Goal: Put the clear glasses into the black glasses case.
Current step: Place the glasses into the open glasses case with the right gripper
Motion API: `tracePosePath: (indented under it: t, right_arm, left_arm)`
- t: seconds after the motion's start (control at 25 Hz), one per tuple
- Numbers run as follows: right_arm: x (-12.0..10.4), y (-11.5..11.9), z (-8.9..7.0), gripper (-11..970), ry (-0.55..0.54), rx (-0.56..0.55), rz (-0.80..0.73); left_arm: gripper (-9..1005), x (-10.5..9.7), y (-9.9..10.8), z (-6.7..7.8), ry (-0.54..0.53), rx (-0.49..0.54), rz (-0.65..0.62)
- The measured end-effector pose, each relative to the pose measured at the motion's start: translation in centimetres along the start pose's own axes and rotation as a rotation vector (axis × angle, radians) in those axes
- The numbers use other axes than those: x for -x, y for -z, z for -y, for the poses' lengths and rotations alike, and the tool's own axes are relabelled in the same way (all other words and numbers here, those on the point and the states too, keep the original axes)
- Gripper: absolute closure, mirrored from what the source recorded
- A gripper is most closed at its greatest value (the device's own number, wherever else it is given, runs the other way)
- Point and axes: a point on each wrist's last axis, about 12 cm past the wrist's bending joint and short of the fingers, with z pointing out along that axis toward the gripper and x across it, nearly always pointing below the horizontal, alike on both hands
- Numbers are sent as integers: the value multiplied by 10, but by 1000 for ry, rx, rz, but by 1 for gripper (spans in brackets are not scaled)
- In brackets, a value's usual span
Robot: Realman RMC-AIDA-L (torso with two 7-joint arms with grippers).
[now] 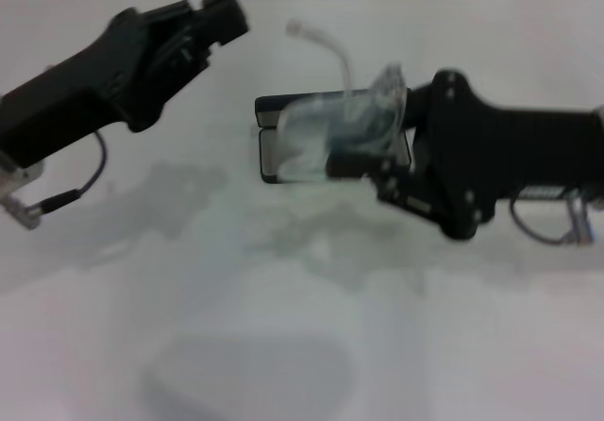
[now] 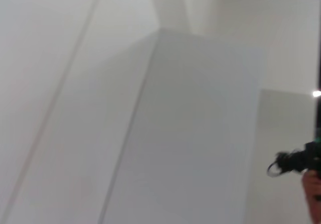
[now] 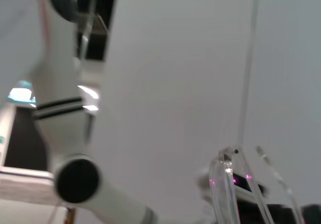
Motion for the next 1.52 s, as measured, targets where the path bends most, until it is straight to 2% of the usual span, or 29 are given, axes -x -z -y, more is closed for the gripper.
tracePosePath:
  t: [0.12, 0.28, 0.4, 0.6, 0.76, 0.92, 1.08, 1.24, 1.52]
  right_arm:
    - [7, 8, 15, 851, -76, -50, -125]
    - [25, 10, 43, 851, -175, -126, -414]
    - [44, 4, 69, 851, -218, -166, -660]
    - [69, -23, 107, 851, -251, -146, -970]
    - [63, -44, 125, 851, -255, -162, -1167]
    - [48, -67, 127, 850, -242, -113, -1283]
    - [34, -78, 125, 850, -197, -91, -1338]
    - [23, -83, 126, 850, -138, -107, -1360]
    - [10, -86, 126, 850, -120, -116, -1363]
  left_arm:
    - [913, 0, 22, 3, -9, 70, -26]
    - [913, -1, 53, 11, -12, 158, -78]
    - [913, -2, 67, 17, -9, 200, -93]
    - [913, -6, 70, 20, -1, 204, -106]
    - [913, -10, 64, 20, 12, 184, -121]
    - [914, -12, 62, 21, 15, 178, -122]
    - [914, -12, 62, 21, 15, 178, -122]
    - [914, -12, 62, 21, 14, 177, -122]
    - [914, -11, 59, 19, 10, 169, -121]
